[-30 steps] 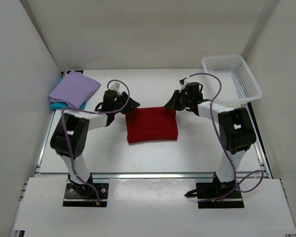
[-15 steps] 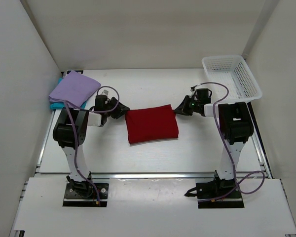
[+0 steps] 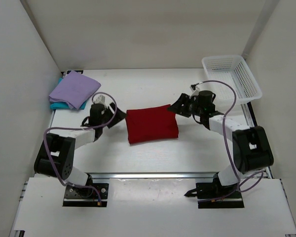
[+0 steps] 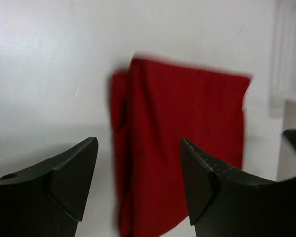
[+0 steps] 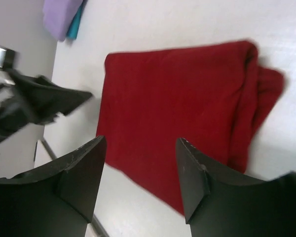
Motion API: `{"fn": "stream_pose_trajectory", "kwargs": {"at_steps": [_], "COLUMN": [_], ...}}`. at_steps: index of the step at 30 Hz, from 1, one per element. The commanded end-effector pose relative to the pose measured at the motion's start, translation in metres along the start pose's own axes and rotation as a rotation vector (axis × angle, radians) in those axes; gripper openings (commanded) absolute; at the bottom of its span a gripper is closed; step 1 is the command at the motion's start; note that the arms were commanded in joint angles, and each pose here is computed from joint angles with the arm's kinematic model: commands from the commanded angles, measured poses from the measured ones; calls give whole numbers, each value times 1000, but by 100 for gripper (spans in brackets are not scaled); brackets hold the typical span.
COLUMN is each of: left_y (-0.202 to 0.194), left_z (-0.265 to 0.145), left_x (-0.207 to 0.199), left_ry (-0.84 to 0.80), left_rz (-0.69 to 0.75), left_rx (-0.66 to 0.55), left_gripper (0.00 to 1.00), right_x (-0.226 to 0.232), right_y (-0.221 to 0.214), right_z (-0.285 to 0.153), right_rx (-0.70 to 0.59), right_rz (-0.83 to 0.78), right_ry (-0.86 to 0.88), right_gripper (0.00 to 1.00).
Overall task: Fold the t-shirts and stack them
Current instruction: Fold the long partially folded tshirt into a neat square, then put the neatly folded tshirt into the corner of the board with the left arm
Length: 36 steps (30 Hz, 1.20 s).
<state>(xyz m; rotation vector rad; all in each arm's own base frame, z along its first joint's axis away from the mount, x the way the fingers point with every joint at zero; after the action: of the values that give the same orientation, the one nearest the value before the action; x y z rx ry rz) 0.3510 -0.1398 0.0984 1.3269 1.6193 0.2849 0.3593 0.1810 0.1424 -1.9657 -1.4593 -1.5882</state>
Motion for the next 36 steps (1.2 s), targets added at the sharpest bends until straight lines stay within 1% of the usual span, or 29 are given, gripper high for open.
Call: {"fn": "stream_pose_trajectory", "kwargs": {"at_steps": [1, 5, 6, 10, 13, 14, 15, 16, 18, 19, 20, 21, 22, 25, 26, 27, 28, 29, 31, 32, 33, 34, 36], "left_y": [-62, -89, -90, -101, -116, -119, -120, -119, -115, -110, -96, -90, -70, -8, 7, 32, 45, 75, 132, 148, 184, 205, 253], "left_z": [-18, -21, -21, -5, 15, 21, 28, 31, 40, 47, 56, 61, 71, 94, 98, 104, 105, 107, 103, 102, 91, 86, 68], "left_x": [17, 19, 17, 11, -2, -4, -6, -12, -22, -28, -39, -44, -54, -82, -78, -80, -82, -80, -83, -75, -72, -76, -48], "left_ry": [26, -21, -34, -74, -112, -119, -125, -136, -168, -180, -209, -216, -228, -248, -247, -244, -256, -260, -264, -253, -246, -240, -189], "left_rz": [23, 19, 22, -10, -6, -9, -24, -38, -50, -64, -58, -56, -45, -11, -7, -1, -5, -10, -7, -3, 6, 14, 3], "left_rx": [132, 208, 212, 259, 320, 334, 334, 323, 294, 294, 271, 263, 231, 149, 134, 103, 93, 52, -34, -59, -120, -153, -235], "left_gripper": [78, 80, 81, 81, 75, 70, 62, 58, 38, 21, 12, 8, 0, 0, 0, 0, 0, 0, 0, 0, 0, 0, 0], "right_x": [10, 6, 9, -4, -10, -13, -14, -13, -14, -15, -18, -18, -21, -22, -25, -26, -27, -29, -27, -28, -27, -30, -29], "right_y": [-18, -45, -48, -61, -63, -66, -64, -64, -63, -63, -64, -64, -64, -71, -75, -74, -75, -76, -68, -71, -71, -72, -74], "right_z": [-13, -24, -27, -36, -37, -39, -39, -37, -40, -41, -41, -42, -41, -45, -45, -47, -48, -50, -50, -48, -45, -43, -40], "right_rx": [-12, 31, 26, 34, 35, 47, 39, 42, 40, 41, 49, 46, 44, 52, 55, 44, 40, 32, 23, 46, 54, 64, 81], "right_rz": [-17, -25, -41, -18, -6, 4, 2, -5, 5, 1, 5, 9, 11, 22, 18, 20, 25, 27, 29, 41, 30, 35, 27], "right_ry": [65, 62, 74, 67, 64, 59, 63, 65, 67, 71, 66, 69, 54, 59, 47, 40, 40, 44, 52, 45, 41, 32, 39], "right_gripper": [57, 59, 58, 58, 58, 58, 58, 59, 58, 58, 58, 58, 58, 58, 57, 56, 56, 57, 56, 56, 56, 56, 56]}}
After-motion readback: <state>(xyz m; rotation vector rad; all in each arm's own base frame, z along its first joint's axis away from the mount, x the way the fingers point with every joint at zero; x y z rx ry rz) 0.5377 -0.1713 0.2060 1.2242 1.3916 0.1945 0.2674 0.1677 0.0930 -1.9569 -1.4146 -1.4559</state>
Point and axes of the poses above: each gripper's point midway between its finger pads, its own z axis out along the fingers, its own x axis along the line the jaws close on, y = z × x, the point moved 3 cm from there along -z, back along the fingers, and after that the axes turned 13 degrees about z, right-handed, at the moved point
